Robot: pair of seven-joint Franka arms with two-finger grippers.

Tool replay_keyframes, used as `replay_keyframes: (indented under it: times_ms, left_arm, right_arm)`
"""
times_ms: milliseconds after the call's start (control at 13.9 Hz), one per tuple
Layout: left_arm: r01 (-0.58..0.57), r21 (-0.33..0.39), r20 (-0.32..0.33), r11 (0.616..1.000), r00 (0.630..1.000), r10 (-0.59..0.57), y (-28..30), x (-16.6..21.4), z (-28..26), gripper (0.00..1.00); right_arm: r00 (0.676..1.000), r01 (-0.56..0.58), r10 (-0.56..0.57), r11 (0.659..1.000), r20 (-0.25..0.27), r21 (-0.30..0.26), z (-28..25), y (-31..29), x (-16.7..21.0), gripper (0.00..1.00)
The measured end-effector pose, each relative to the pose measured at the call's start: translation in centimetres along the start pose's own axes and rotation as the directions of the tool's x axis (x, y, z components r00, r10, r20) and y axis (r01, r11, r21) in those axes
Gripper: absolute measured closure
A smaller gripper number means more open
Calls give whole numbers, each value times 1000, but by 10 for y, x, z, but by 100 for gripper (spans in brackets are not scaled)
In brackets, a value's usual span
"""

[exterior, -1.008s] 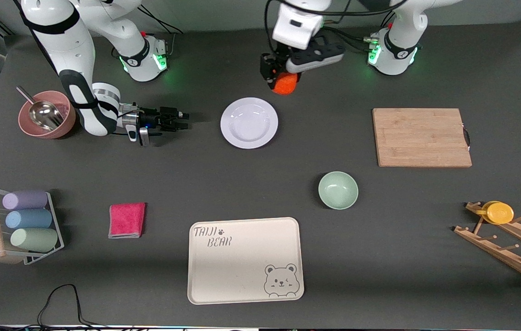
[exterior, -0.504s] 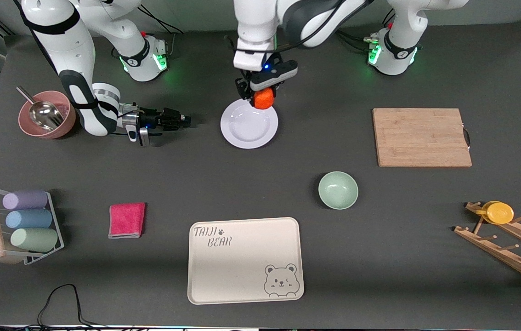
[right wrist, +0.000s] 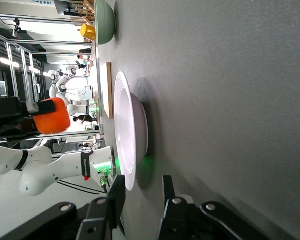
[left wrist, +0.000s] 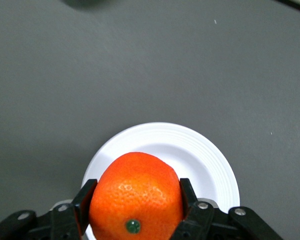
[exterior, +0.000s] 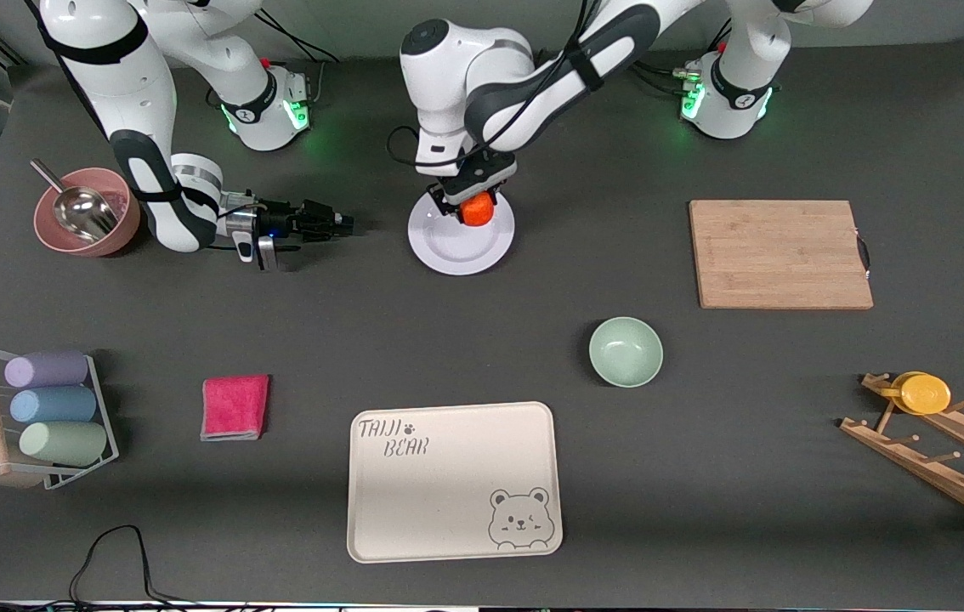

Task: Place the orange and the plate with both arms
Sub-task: 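Carry the orange with the left gripper and lower it onto the plate, then open the left gripper to release the orange on the plate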

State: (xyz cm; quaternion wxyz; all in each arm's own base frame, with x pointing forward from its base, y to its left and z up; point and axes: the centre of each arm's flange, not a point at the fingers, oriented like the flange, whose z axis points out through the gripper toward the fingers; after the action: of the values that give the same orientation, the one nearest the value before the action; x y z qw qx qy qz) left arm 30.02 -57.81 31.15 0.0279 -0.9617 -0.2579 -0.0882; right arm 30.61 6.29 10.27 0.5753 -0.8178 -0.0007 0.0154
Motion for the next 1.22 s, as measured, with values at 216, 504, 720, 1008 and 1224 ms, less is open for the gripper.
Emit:
replay_keyframes:
  times_ms: [216, 504, 720, 1008, 1224]
  left_arm:
    - [4, 0, 59, 1000, 998, -4, 9, -2, 26, 29]
    - [23, -6, 133, 1000, 991, -22, 15, -6, 53, 29]
    - [75, -8, 210, 997, 975, -71, 20, -7, 59, 29]
    - [86, 17, 207, 996, 974, -87, 18, -14, 79, 29]
    - [99, 18, 222, 995, 970, -101, 18, -17, 96, 29]
  right_arm:
    - [1000, -4, 4, 1000, 5, -10, 0, 6, 3, 63]
    - [1000, -5, 5, 1000, 8, -19, 0, 11, 6, 63]
    - [1000, -3, 4, 1000, 9, -20, 0, 11, 7, 63]
    - [1000, -2, 3, 1000, 9, -21, 0, 11, 8, 63]
    - [1000, -2, 2, 1000, 9, -21, 0, 12, 9, 63]
